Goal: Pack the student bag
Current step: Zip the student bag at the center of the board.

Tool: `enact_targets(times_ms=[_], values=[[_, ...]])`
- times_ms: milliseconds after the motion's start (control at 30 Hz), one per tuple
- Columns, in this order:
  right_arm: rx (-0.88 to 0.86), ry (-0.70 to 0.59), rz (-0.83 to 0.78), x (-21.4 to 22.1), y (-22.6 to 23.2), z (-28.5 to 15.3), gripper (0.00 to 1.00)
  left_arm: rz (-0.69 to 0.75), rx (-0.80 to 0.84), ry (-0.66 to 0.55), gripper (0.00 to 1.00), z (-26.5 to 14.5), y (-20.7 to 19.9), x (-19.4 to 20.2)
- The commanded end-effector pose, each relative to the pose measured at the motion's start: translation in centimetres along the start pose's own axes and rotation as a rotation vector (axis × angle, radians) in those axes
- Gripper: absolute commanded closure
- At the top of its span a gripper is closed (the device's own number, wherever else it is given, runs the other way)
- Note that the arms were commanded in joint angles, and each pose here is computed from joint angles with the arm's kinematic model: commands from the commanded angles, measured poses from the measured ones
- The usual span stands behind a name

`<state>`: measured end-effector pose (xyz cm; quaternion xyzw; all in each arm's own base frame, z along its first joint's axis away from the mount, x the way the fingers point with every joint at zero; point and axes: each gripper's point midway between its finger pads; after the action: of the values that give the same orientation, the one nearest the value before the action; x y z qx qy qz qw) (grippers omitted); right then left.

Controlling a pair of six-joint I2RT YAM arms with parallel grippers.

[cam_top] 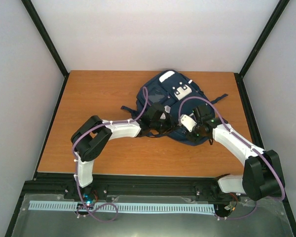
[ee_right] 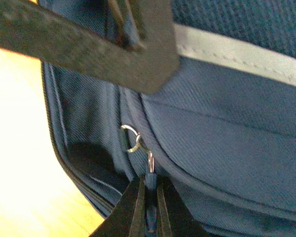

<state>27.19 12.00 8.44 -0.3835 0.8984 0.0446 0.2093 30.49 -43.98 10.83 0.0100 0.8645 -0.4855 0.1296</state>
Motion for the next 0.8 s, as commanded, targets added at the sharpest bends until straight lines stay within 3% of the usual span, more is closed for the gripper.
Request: enact_targets(times_ms=[0,333,633,767], values=[[0.04,0.087,0.017,2.7,-0.8,-0.6,0.97,0.046,-0.008,-0.023,0.99,-1.6,0.0,-0.3],[0.111,0.121,0.039,4.4,-4.1,-0.8,0.97,0.124,-0.048,0.037,0.99,-3.6,1.1,1.7],[0.16,0.124,0.015,4.7,-6.1,-0.9,0.97,0.259,-0.266,0.085,0.99,-11.0,5.1,4.0],[0.146,0.1,-0.01,3.8,-6.2,-0.9,0.97,0.309,-0.342,0.164,0.99,-13.2,7.1,5.5]])
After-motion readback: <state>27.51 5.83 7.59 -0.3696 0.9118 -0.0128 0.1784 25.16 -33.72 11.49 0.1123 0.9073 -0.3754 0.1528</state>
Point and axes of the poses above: each gripper's point midway between its finger pads, its own z axis out along the fingers, its own y axis along the line the jaws close on, x = y × z, and after that the axes turned 9 degrees about z, right-handed
